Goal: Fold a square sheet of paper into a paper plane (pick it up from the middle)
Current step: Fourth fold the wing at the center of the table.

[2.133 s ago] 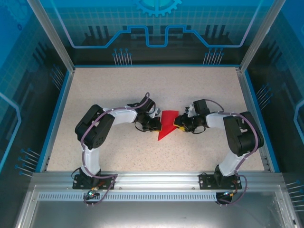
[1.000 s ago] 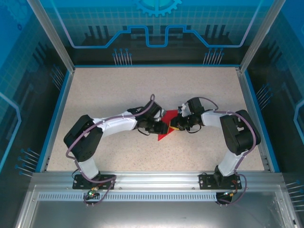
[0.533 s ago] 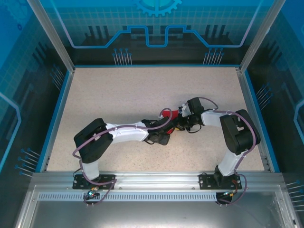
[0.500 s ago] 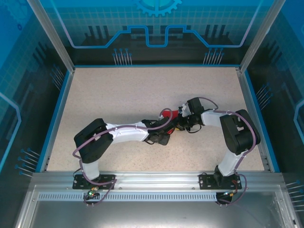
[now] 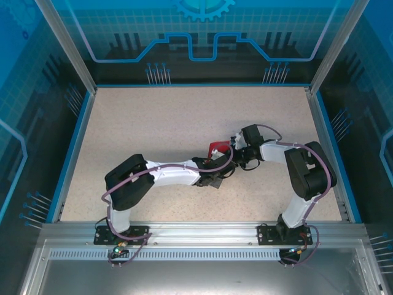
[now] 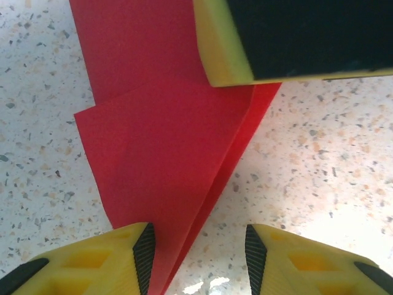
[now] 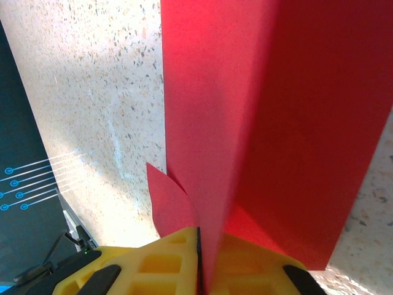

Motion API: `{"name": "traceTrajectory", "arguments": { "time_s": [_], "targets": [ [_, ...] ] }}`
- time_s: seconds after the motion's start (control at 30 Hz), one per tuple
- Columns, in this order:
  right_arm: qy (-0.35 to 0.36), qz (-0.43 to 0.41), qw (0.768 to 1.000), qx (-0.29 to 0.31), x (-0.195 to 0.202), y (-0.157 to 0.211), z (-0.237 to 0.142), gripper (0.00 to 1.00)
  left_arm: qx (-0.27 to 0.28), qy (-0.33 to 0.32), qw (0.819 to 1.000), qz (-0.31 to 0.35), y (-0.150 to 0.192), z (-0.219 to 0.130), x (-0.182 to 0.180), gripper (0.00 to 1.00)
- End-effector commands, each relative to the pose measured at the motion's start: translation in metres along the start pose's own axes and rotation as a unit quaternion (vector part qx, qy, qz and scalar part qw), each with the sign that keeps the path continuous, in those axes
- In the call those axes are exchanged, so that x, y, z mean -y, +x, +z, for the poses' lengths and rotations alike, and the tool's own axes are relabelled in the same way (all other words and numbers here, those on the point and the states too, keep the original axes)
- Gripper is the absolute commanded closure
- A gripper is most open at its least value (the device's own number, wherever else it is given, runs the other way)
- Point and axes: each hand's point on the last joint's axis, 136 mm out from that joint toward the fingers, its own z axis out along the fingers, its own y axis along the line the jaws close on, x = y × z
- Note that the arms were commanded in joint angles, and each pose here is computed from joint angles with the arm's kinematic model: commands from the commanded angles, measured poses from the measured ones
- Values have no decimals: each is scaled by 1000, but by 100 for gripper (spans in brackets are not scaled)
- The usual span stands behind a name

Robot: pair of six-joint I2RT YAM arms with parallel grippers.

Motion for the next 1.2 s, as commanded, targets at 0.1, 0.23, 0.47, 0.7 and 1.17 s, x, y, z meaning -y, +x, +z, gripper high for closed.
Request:
{"name": "traceTrajectory", "arguments": {
  "time_s": [0.1,0.23,0.47,0.7,1.17],
  "targets": [
    [-6,2,1000,-13,-11,6,-3,92,9,-42,999,14,-4,-1,-10,54],
    [-3,4,1000,-17,-9,8,-3,92,12,-43,999,18,-7,-1,-9,57],
    [-9,-5,1000,-11,-18,1,-5,92,10,-44,999,25,-5,3,-7,72],
    [-7,-6,1000,-11,-18,0,-5,92,3,-49,998,31,-1,6,-8,79],
    [-4,-6,1000,-17,-17,1,-3,91,8,-64,997,31,-2,6,-13,89]
  ]
}}
